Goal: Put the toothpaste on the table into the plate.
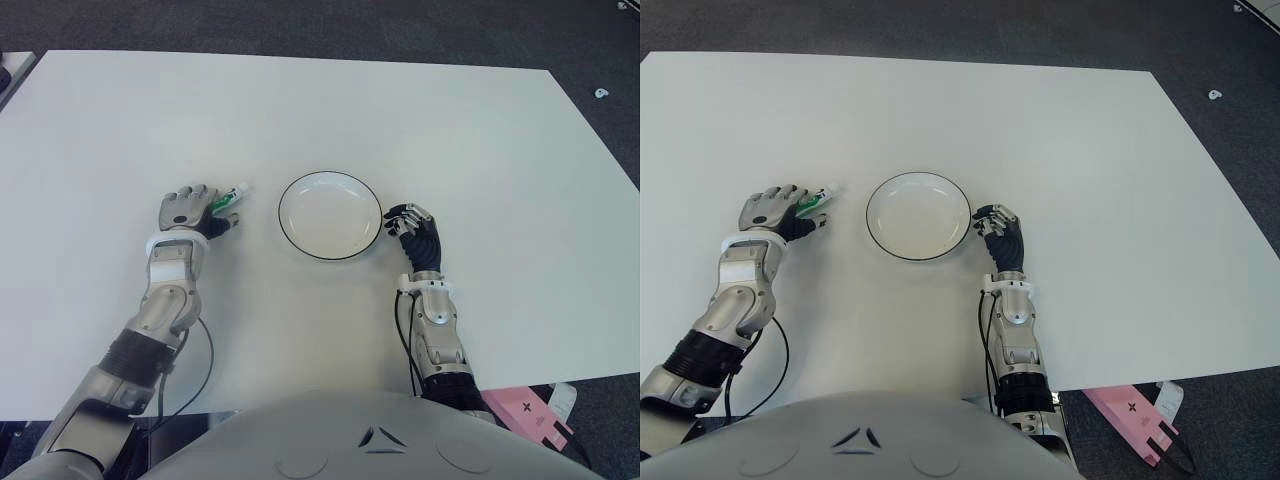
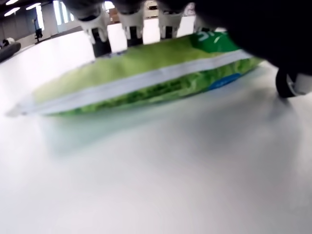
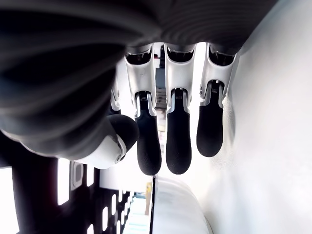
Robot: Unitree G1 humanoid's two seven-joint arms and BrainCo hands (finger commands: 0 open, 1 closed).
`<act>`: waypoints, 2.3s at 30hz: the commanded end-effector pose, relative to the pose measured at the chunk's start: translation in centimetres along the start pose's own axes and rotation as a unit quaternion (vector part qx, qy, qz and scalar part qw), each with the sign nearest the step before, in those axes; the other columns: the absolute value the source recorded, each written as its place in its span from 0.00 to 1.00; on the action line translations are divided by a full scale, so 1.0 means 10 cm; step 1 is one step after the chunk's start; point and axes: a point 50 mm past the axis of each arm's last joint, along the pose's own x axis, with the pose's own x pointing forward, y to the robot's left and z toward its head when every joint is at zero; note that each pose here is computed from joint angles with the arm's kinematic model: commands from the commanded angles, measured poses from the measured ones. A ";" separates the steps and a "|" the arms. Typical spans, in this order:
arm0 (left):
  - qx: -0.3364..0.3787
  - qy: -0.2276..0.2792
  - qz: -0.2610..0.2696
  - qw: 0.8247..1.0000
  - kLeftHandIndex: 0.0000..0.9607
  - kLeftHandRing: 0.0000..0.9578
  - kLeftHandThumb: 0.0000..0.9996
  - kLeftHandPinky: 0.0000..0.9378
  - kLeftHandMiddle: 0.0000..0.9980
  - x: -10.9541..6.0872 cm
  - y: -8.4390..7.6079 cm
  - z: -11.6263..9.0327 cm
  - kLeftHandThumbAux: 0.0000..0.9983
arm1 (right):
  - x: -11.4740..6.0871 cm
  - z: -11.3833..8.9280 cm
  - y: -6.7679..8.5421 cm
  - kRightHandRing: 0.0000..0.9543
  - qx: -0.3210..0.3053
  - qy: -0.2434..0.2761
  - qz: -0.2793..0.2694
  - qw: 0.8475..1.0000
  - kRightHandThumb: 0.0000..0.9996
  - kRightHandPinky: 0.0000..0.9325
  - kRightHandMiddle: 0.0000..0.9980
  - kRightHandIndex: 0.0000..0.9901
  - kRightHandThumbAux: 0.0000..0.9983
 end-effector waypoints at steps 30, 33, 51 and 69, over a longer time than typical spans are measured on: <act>-0.153 0.039 0.035 0.987 0.44 0.67 0.81 0.72 0.52 0.00 -0.44 0.06 0.62 | -0.13 -0.20 -0.07 0.54 0.002 0.064 -0.008 0.998 0.71 0.55 0.50 0.43 0.73; -0.148 0.034 0.033 0.988 0.44 0.73 0.84 0.80 0.52 0.01 -0.46 0.05 0.65 | -0.13 -0.20 -0.07 0.54 0.002 0.063 -0.007 0.998 0.71 0.55 0.50 0.43 0.73; -0.150 0.040 0.017 0.988 0.42 0.85 0.85 0.89 0.54 0.05 -0.49 0.04 0.67 | -0.13 -0.19 -0.09 0.54 0.004 0.058 -0.004 0.998 0.71 0.55 0.50 0.43 0.73; -0.163 0.044 0.046 0.985 0.42 0.85 0.85 0.87 0.53 0.06 -0.45 0.03 0.67 | -0.12 -0.19 -0.07 0.54 0.004 0.056 -0.006 0.998 0.71 0.56 0.50 0.43 0.73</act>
